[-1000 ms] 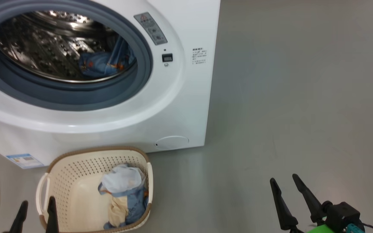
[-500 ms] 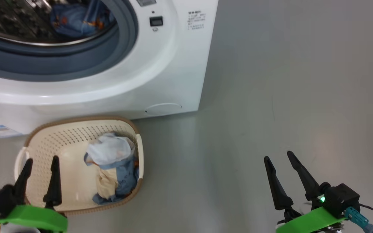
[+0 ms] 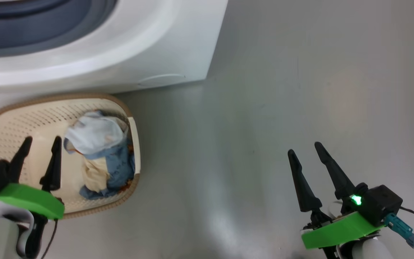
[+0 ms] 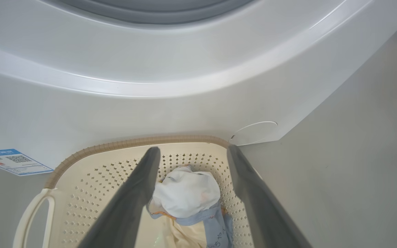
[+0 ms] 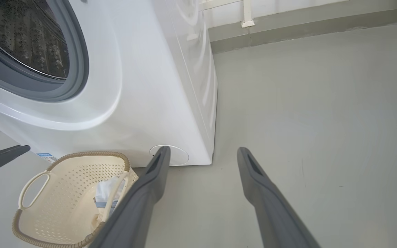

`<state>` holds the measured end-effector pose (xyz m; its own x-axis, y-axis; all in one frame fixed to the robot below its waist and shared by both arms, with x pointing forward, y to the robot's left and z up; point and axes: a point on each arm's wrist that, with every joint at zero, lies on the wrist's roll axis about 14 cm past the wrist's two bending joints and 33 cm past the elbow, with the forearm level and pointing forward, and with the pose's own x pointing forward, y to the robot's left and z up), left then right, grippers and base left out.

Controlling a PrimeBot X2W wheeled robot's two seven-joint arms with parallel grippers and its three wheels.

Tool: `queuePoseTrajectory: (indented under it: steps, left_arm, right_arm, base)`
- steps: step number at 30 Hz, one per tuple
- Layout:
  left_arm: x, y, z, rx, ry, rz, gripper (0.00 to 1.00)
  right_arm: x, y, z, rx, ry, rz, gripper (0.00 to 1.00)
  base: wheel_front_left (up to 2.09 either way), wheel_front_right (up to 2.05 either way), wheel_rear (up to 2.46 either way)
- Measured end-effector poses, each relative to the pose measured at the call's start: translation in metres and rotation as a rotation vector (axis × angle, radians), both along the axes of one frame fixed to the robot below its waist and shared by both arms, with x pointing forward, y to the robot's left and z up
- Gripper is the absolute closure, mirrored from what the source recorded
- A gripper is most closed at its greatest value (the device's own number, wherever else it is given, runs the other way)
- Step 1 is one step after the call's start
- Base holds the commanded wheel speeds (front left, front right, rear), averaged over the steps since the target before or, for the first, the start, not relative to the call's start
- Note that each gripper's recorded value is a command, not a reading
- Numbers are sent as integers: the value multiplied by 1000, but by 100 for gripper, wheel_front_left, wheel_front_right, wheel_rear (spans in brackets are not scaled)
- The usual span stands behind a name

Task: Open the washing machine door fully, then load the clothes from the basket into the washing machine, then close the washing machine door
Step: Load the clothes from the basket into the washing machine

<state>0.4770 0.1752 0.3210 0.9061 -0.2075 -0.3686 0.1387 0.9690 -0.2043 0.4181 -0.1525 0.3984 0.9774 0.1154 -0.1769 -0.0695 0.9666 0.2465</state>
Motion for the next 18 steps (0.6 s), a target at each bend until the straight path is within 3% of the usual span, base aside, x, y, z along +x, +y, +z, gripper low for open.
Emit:
queuePoseTrajectory:
  steps: [18]
  left_arm:
    - [5, -19, -101, 45, 233, -129, 0]
  right_arm:
    - [13, 1, -47, 9, 99, 3, 0]
  base:
    - [0, 0, 0]
